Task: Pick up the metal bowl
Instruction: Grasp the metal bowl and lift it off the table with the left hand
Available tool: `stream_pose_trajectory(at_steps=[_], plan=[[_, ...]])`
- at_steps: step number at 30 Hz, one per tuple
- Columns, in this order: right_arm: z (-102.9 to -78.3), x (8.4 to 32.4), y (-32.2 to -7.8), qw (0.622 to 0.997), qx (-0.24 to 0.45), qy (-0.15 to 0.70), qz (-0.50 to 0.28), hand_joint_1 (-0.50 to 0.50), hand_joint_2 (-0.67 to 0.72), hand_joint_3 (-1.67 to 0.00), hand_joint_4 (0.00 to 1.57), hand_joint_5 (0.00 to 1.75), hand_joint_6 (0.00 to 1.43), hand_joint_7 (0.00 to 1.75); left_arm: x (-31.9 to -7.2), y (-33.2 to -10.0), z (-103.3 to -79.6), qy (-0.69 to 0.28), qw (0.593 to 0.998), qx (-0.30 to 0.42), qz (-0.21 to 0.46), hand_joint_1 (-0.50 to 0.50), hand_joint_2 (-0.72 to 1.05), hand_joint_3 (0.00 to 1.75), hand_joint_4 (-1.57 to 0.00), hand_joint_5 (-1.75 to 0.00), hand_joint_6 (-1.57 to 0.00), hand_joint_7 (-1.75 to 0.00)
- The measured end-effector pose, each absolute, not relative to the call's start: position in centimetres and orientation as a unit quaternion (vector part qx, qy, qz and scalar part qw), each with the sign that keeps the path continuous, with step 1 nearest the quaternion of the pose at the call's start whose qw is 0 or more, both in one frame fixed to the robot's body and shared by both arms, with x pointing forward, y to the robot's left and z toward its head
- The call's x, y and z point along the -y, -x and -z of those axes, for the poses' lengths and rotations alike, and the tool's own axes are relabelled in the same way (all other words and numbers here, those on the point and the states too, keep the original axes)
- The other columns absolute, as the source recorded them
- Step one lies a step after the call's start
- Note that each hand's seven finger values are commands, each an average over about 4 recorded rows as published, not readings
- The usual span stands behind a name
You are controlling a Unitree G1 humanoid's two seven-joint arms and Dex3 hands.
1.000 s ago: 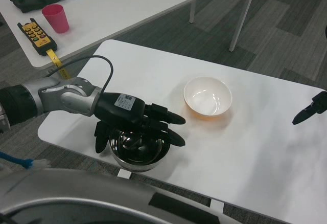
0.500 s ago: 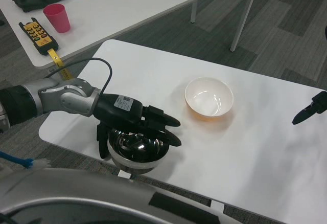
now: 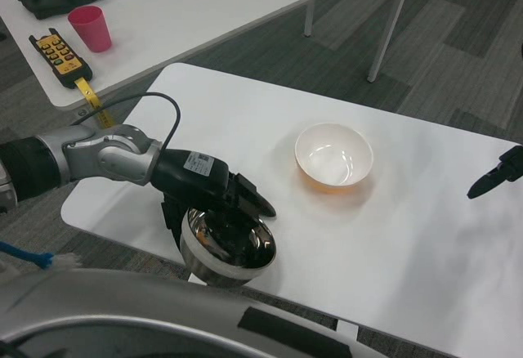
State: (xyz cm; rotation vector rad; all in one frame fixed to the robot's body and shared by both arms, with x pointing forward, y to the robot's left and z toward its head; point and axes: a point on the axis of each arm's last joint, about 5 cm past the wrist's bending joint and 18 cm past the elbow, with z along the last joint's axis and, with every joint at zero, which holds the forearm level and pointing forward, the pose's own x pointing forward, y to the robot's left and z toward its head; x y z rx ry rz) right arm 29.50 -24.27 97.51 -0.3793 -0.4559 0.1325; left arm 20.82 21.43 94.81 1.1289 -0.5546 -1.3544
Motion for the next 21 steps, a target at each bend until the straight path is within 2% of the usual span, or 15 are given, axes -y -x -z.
stream_pose_trajectory(at_steps=[7,11,21], plan=[[-97.5,24.3,-29.5,0.954,0.225,0.186,-0.065,-0.42,0.6,0.0,0.0,0.0,0.0,0.0,-21.3,-21.1,-95.2,-0.497,0.6,0.226,0.585,-0.5,1.05,0.17,-0.56,0.0,-1.47,-1.68],[-97.5,24.3,-29.5,0.954,0.226,0.186,-0.065,-0.42,0.6,0.0,0.0,0.0,0.0,0.0,-21.3,-21.2,-95.5,-0.505,0.597,0.223,0.582,-0.5,1.05,0.17,-0.56,0.0,-1.48,-1.68],[-97.4,24.3,-29.4,0.954,0.225,0.186,-0.064,-0.42,0.58,0.0,0.0,0.0,0.0,0.0,-22.2,-21.7,-96.8,-0.531,0.611,0.225,0.543,-0.5,1.05,0.17,-0.67,0.0,-1.49,-1.68]])
